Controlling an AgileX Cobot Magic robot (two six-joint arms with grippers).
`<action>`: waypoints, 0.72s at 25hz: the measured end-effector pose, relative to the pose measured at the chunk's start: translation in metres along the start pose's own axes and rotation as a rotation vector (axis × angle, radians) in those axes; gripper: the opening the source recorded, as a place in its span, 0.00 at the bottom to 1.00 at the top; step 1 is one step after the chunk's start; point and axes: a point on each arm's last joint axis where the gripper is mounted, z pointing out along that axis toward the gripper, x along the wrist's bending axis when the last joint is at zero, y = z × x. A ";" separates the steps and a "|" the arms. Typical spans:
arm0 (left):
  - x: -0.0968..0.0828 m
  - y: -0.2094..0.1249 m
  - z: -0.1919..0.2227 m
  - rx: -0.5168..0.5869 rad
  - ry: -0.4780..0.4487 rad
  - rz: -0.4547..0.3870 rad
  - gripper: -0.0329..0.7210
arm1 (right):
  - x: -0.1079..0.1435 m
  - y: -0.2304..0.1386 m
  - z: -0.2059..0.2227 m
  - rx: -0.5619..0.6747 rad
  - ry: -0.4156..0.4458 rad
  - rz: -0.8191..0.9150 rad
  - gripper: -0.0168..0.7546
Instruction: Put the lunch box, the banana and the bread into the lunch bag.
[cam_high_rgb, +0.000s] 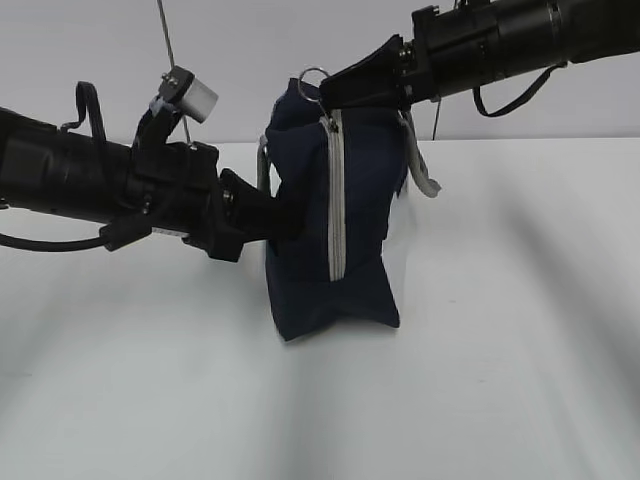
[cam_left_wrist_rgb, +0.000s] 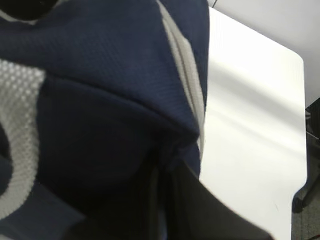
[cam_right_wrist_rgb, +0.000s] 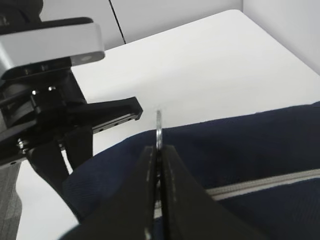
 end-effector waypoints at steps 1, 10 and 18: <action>0.000 0.000 0.000 0.004 -0.001 0.003 0.05 | -0.001 0.002 -0.001 -0.001 -0.013 -0.001 0.00; -0.001 -0.003 0.000 0.034 -0.011 0.029 0.05 | -0.017 -0.012 0.006 0.018 -0.090 0.066 0.00; -0.001 -0.003 0.000 0.028 -0.009 -0.086 0.06 | -0.018 -0.009 0.008 0.006 -0.058 0.079 0.00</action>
